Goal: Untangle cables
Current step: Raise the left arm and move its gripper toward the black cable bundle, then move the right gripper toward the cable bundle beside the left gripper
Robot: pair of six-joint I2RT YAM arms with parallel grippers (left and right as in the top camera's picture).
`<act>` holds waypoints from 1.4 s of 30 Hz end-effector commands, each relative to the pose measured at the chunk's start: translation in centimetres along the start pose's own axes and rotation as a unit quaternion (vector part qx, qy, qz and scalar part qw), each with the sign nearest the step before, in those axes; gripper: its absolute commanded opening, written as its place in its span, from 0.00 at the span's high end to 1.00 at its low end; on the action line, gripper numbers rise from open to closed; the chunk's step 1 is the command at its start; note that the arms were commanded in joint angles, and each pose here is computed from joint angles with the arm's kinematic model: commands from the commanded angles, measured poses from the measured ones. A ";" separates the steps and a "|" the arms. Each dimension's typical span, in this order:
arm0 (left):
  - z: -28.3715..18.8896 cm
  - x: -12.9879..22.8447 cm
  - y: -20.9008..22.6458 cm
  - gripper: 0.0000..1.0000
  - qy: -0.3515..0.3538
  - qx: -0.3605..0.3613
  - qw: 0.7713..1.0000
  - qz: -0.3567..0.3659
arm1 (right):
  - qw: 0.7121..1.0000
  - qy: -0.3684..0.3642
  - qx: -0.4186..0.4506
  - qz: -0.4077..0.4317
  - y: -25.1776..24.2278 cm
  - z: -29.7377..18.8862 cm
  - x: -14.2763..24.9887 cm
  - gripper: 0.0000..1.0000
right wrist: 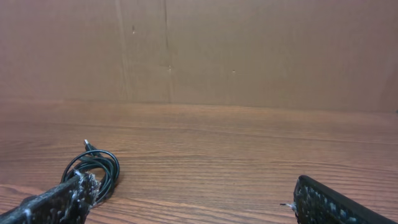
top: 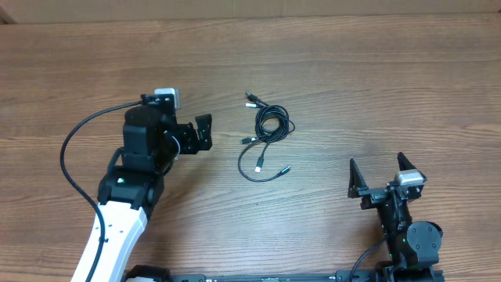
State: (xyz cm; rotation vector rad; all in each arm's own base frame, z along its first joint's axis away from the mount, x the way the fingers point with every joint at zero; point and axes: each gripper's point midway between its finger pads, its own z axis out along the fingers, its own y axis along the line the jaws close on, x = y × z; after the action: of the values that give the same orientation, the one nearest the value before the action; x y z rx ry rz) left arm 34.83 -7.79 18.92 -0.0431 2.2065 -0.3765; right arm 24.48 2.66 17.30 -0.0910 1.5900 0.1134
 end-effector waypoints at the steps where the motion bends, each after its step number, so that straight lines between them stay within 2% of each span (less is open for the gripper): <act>1: 0.4 -0.4 -0.7 0.00 0.002 0.004 1.000 -0.002 | 1.000 -0.001 0.006 -0.001 -0.3 0.0 0.2 0.00; 15: 0.9 0.0 -0.5 0.00 0.017 -0.001 1.000 -0.010 | 1.000 0.003 0.020 0.004 -0.7 -0.1 0.1 0.00; 20: 2.4 -0.9 -0.6 0.00 0.027 -0.003 1.000 -0.011 | 0.998 0.030 0.044 0.046 -1.4 -0.6 0.1 0.00; 28: 5.3 -1.4 -2.7 0.00 0.050 -0.007 0.997 0.054 | 0.995 0.055 0.047 0.070 -1.4 -0.9 -1.0 0.00; 33: 6.7 -1.3 -4.4 0.00 0.065 0.007 0.995 0.081 | 0.991 0.102 0.051 0.077 -1.5 0.0 -2.0 0.00; 42: 8.1 -2.7 -5.3 0.00 0.105 -0.003 0.990 0.097 | 0.954 0.282 0.064 0.080 -1.7 3.8 -2.4 0.00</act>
State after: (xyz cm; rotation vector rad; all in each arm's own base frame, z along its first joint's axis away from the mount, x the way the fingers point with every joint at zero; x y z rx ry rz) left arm 40.95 -13.96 16.81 0.1700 2.4155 -0.3075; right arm 26.97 1.67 17.77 0.0985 2.1459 0.1286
